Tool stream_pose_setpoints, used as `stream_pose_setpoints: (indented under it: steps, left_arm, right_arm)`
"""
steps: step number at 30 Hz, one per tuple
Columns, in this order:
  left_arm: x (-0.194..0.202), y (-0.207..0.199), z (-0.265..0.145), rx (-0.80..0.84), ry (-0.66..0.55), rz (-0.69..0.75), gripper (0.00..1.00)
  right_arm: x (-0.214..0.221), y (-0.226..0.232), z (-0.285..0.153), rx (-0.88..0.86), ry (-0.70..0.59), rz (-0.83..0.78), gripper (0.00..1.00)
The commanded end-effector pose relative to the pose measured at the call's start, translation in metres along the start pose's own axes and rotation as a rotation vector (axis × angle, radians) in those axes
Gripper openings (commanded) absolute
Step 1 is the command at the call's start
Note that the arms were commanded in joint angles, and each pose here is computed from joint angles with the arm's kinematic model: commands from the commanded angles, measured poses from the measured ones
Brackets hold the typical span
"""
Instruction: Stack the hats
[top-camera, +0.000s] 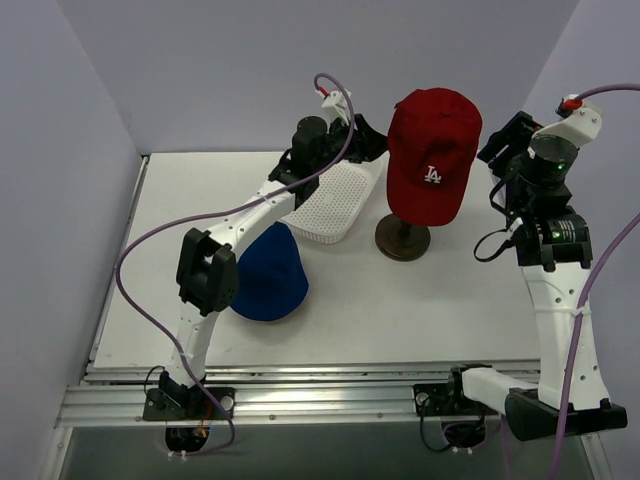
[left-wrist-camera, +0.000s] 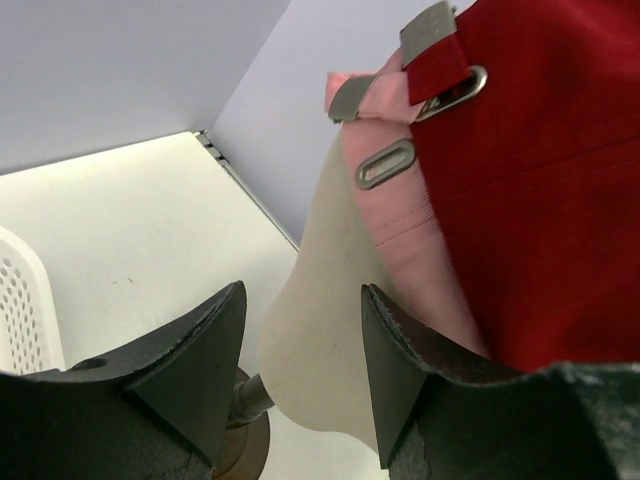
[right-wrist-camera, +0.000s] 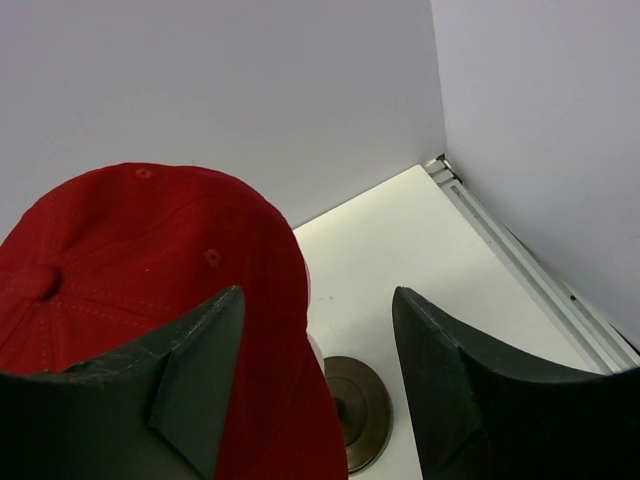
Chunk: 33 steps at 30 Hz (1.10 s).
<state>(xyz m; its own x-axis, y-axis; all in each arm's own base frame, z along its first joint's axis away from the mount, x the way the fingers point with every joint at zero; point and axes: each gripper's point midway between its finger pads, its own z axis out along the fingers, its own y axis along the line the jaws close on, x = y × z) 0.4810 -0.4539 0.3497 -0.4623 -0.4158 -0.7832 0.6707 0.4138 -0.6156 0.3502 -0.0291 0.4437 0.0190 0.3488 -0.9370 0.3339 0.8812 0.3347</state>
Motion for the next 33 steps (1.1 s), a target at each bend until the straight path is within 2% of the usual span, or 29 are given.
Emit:
stream_pose_setpoints:
  steps: [1, 6, 8, 10, 13, 14, 15, 16, 19, 20, 22, 23, 24, 25, 27, 29, 32, 33]
  left_arm:
    - [-0.023, -0.027, 0.000, 0.070, -0.035, 0.048, 0.58]
    - [-0.032, -0.016, -0.019, -0.025, -0.023, 0.069, 0.58]
    - [-0.027, 0.003, -0.033, -0.095, 0.004, 0.075, 0.58]
    - [-0.047, 0.001, -0.053, -0.163, -0.023, 0.122, 0.59]
    - [-0.057, 0.000, -0.090, -0.283, 0.006, 0.206, 0.66]
    - [-0.051, 0.003, -0.101, -0.314, 0.042, 0.220, 0.86]
    - [-0.064, -0.014, -0.117, -0.308, 0.025, 0.257, 0.94]
    - [-0.065, -0.016, -0.126, -0.326, 0.025, 0.266, 0.97]
    - [-0.061, -0.036, -0.160, -0.316, 0.033, 0.293, 0.94]
    - [-0.059, -0.043, -0.168, -0.310, 0.033, 0.302, 0.94]
    - [-0.039, -0.059, -0.185, -0.281, 0.062, 0.315, 0.94]
    - [-0.031, -0.065, -0.190, -0.265, 0.073, 0.323, 0.94]
    - [-0.028, -0.079, -0.198, -0.238, 0.070, 0.329, 0.94]
    - [-0.001, -0.081, -0.200, -0.222, 0.124, 0.333, 0.94]
    - [0.015, -0.099, -0.209, -0.157, 0.147, 0.347, 0.94]
    - [0.048, -0.111, -0.213, -0.083, 0.210, 0.347, 0.94]
    - [0.079, -0.127, -0.225, -0.017, 0.250, 0.387, 0.94]
    - [0.076, -0.136, -0.233, -0.008, 0.226, 0.405, 0.94]
  right_arm:
    - [-0.015, 0.009, -0.010, -0.064, -0.044, 0.025, 0.57]
    - [-0.014, 0.020, -0.018, -0.138, -0.028, 0.020, 0.57]
    - [-0.008, 0.032, -0.023, -0.215, 0.002, 0.011, 0.59]
    - [-0.004, 0.038, -0.029, -0.264, 0.017, 0.013, 0.60]
    - [0.011, 0.050, -0.040, -0.362, 0.057, 0.022, 0.62]
    - [0.016, 0.052, -0.042, -0.382, 0.070, 0.022, 0.63]
    - [0.025, 0.056, -0.047, -0.421, 0.095, 0.020, 0.64]
    - [0.029, 0.058, -0.051, -0.439, 0.108, 0.019, 0.64]
    - [0.047, 0.062, -0.064, -0.490, 0.146, 0.018, 0.70]
    - [0.051, 0.062, -0.069, -0.497, 0.153, 0.026, 0.75]
    - [0.061, 0.059, -0.080, -0.515, 0.164, 0.040, 0.87]
    - [0.066, 0.058, -0.084, -0.525, 0.175, 0.048, 0.98]
    - [0.066, 0.057, -0.094, -0.544, 0.167, 0.054, 0.99]
    - [0.080, 0.055, -0.096, -0.555, 0.196, 0.051, 1.00]
    - [0.084, 0.049, -0.109, -0.564, 0.184, 0.059, 1.00]
    - [0.096, 0.043, -0.115, -0.553, 0.191, 0.065, 1.00]
    - [0.098, 0.028, -0.123, -0.508, 0.171, 0.071, 1.00]
    - [0.095, 0.023, -0.128, -0.500, 0.154, 0.071, 1.00]
